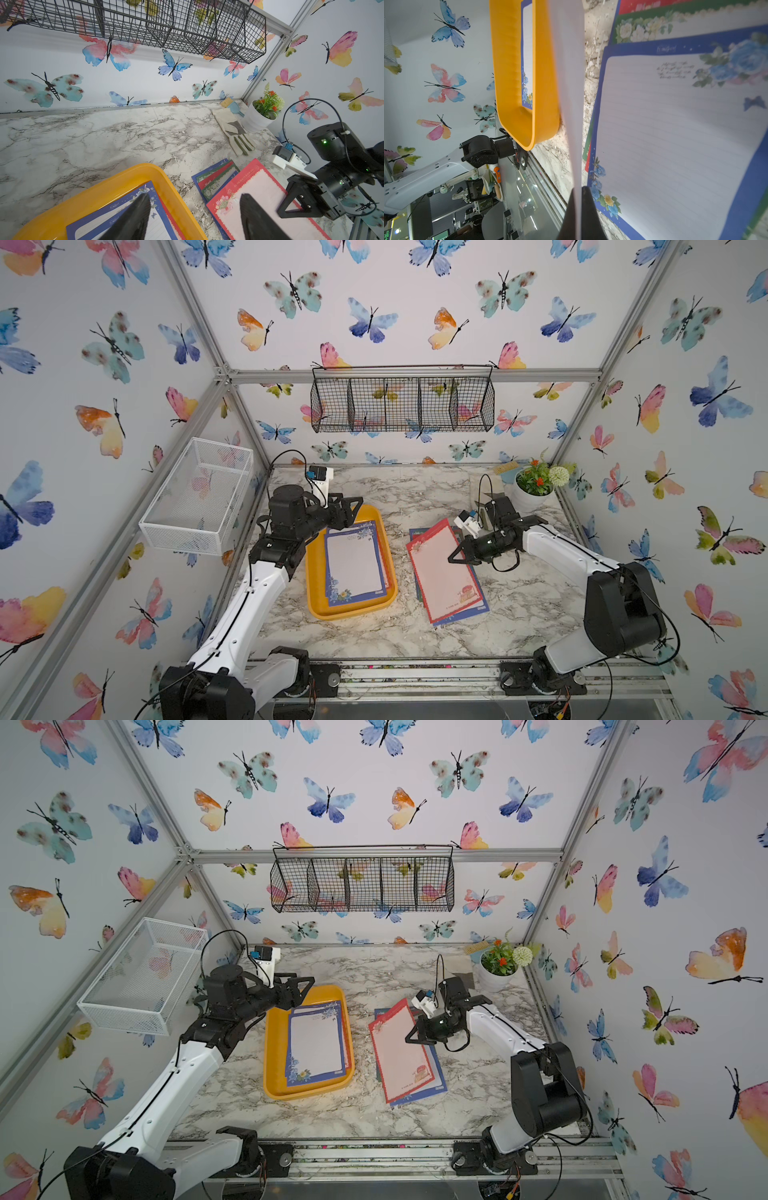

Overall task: Take out the stationery paper from the storage box
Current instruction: Place the stationery paper at the center of the board.

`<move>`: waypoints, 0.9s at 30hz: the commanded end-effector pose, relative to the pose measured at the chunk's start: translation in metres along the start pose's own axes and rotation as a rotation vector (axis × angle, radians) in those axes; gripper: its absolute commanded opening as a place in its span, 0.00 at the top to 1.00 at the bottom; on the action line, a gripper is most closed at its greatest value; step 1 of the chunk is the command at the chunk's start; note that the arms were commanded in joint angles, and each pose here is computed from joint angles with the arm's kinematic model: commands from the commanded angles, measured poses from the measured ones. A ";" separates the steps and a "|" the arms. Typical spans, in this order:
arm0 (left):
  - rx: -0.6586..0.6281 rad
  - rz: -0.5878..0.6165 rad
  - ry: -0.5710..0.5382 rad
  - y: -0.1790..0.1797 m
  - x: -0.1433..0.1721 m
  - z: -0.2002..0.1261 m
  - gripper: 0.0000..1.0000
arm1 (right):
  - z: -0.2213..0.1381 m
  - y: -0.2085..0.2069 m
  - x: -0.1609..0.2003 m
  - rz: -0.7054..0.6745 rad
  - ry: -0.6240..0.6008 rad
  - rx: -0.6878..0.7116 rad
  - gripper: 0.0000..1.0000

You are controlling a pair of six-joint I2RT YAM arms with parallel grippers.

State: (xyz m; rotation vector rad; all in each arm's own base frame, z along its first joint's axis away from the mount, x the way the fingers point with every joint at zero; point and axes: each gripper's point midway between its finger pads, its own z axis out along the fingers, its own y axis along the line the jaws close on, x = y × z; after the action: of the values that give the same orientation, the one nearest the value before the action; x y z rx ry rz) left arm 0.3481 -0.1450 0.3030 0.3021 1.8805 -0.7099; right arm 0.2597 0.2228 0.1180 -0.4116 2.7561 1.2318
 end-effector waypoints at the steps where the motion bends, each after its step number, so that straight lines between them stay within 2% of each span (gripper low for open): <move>1: -0.017 -0.003 -0.005 0.002 -0.005 -0.002 0.29 | 0.003 -0.004 0.012 0.042 0.034 -0.002 0.98; 7: -0.026 -0.005 -0.004 0.004 -0.005 -0.002 0.29 | 0.012 -0.023 0.023 0.074 0.069 0.049 0.98; 23: -0.040 -0.015 0.018 0.008 0.000 0.001 0.28 | 0.009 -0.084 0.027 0.102 0.097 0.368 0.96; 27: -0.049 -0.014 0.021 0.010 0.000 0.001 0.28 | 0.010 -0.087 0.026 0.095 0.112 0.376 0.93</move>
State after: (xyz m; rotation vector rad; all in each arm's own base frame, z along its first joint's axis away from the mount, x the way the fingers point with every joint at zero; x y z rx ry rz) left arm 0.3508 -0.1419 0.2905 0.2754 1.9298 -0.6939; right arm 0.2578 0.1777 0.0476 -0.3053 3.0087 0.7778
